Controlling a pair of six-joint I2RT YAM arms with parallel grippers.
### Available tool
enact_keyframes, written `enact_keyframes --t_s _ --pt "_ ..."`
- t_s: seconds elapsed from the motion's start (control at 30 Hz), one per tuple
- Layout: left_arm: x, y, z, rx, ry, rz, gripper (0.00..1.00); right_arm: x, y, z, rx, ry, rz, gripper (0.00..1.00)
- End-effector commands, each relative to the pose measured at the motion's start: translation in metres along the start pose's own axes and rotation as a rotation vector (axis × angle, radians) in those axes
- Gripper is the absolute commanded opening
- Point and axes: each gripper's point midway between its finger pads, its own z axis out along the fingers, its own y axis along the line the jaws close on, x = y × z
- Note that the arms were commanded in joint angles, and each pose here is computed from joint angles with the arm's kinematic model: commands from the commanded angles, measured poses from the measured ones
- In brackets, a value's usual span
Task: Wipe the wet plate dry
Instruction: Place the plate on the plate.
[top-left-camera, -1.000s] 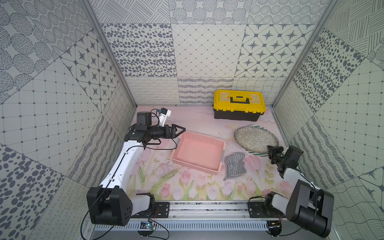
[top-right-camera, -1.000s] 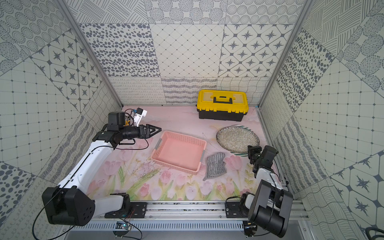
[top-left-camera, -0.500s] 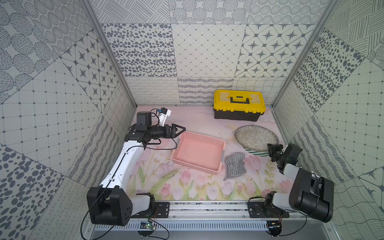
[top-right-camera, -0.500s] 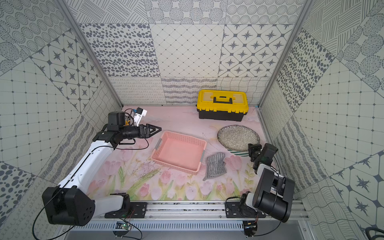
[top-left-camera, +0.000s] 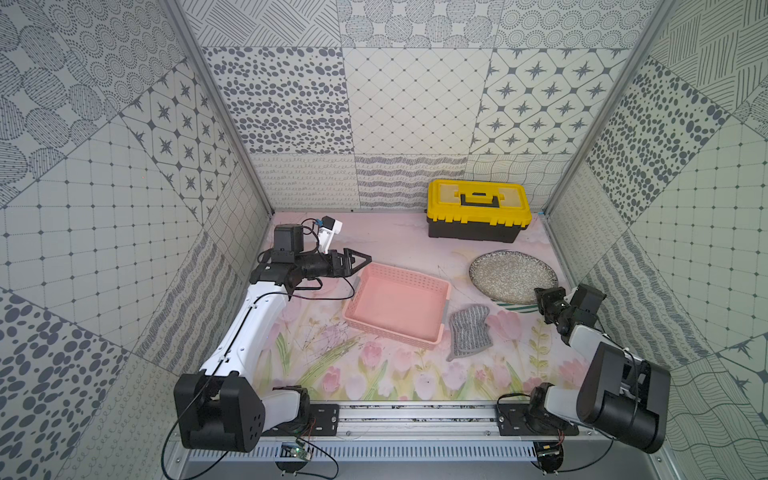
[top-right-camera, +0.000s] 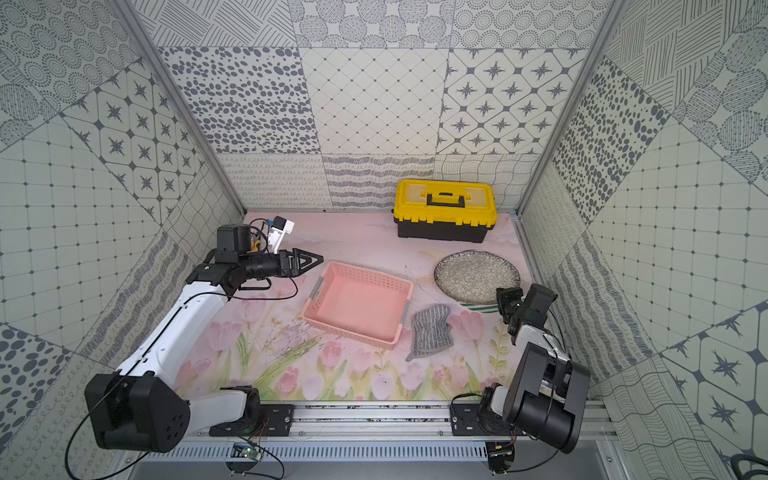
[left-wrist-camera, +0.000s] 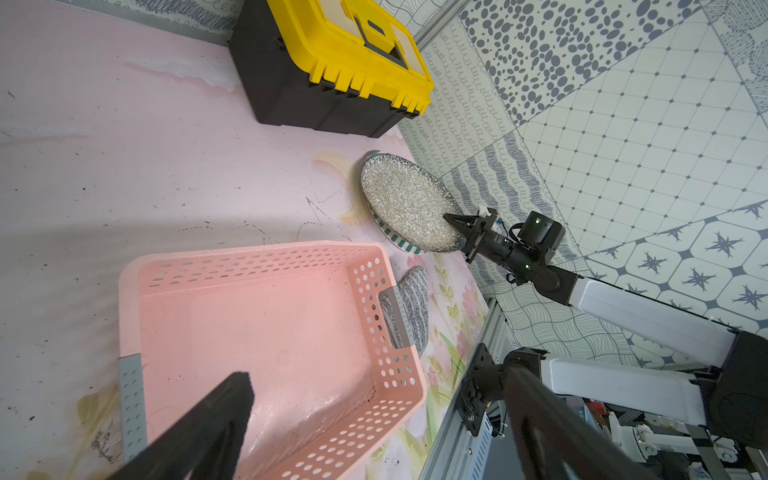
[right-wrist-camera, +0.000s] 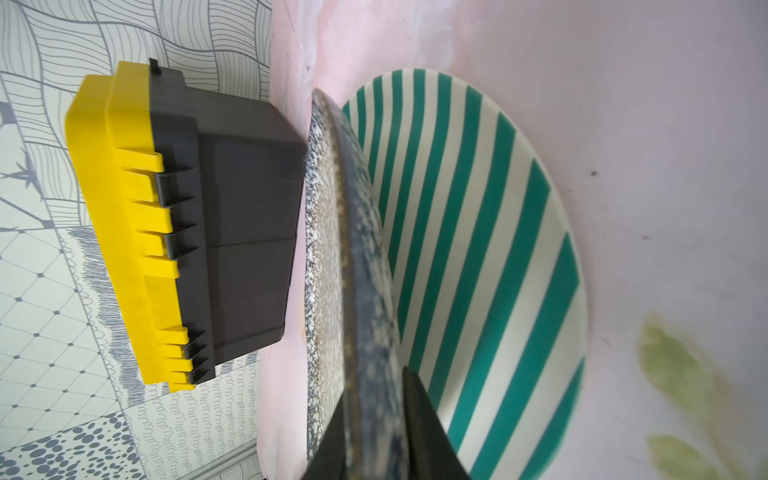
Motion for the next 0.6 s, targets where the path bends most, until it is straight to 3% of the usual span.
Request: enact_keyframes --t_s 0.0,0.2,0.57 --pt "-0.010 -0.006 -0.005 0.021 -0.035 0.043 1.00 -0.010 0.003 0.001 0.016 -0.027 -0.033 0.26" --pt "-0.009 -0.005 -0.005 0.016 -0.033 0.043 1.00 -0.007 -0.009 0.008 0.049 -0.005 -0.023 0.31" --pt "-0.010 0.000 -0.006 -0.020 -0.034 0.064 1.00 -0.009 -0.019 -0.008 0.155 -0.030 -0.074 0.67"
